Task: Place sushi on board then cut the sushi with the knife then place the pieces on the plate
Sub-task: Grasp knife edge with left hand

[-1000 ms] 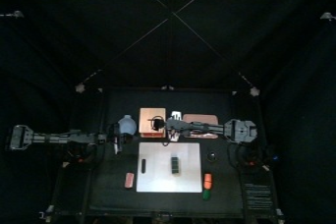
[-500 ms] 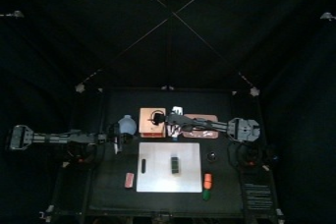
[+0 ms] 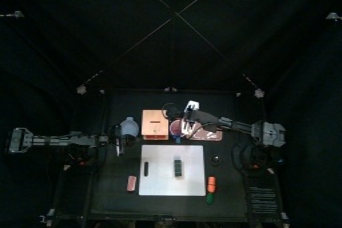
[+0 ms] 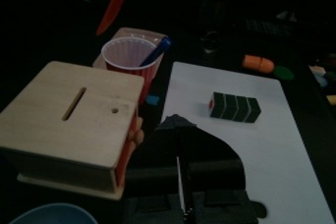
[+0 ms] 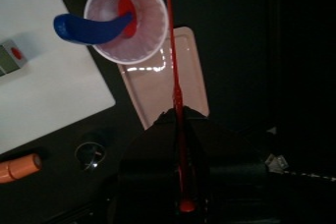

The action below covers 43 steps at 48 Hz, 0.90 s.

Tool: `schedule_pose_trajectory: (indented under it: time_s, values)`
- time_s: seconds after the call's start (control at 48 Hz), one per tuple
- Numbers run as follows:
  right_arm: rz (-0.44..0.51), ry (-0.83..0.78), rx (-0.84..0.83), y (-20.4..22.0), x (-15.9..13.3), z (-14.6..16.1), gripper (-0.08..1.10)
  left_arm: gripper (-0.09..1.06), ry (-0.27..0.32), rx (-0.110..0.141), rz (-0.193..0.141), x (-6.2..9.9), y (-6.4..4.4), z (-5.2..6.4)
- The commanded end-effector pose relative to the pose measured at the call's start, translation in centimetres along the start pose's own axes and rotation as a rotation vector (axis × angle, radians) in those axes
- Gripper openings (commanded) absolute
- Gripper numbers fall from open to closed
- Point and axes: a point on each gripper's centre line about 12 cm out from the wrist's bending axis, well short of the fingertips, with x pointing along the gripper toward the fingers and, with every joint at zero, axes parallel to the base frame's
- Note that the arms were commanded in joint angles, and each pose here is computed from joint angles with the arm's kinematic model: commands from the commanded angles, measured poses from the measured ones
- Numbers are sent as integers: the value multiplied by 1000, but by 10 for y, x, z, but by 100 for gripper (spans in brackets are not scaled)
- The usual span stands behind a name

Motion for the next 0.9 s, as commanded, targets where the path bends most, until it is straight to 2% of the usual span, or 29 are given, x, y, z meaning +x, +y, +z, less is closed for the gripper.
schedule_pose_trajectory:
  time_s: [0.021,0.208,0.521,0.729,0.896]
  values:
    - [-43,-113,33,-16,-42,-22,34,-2,-64,1,-3,-1,-1,19]
    - [-78,-233,81,-7,-64,-43,34,-2,-93,3,-6,-3,-2,26]
    - [6,-438,171,10,-67,-82,34,-2,-133,11,-8,-3,-3,37]
    - [157,-650,213,27,-63,-104,34,-2,-166,21,-13,-2,-4,48]
    - [306,-798,209,46,-40,-126,34,-1,-209,42,-29,-2,-8,59]
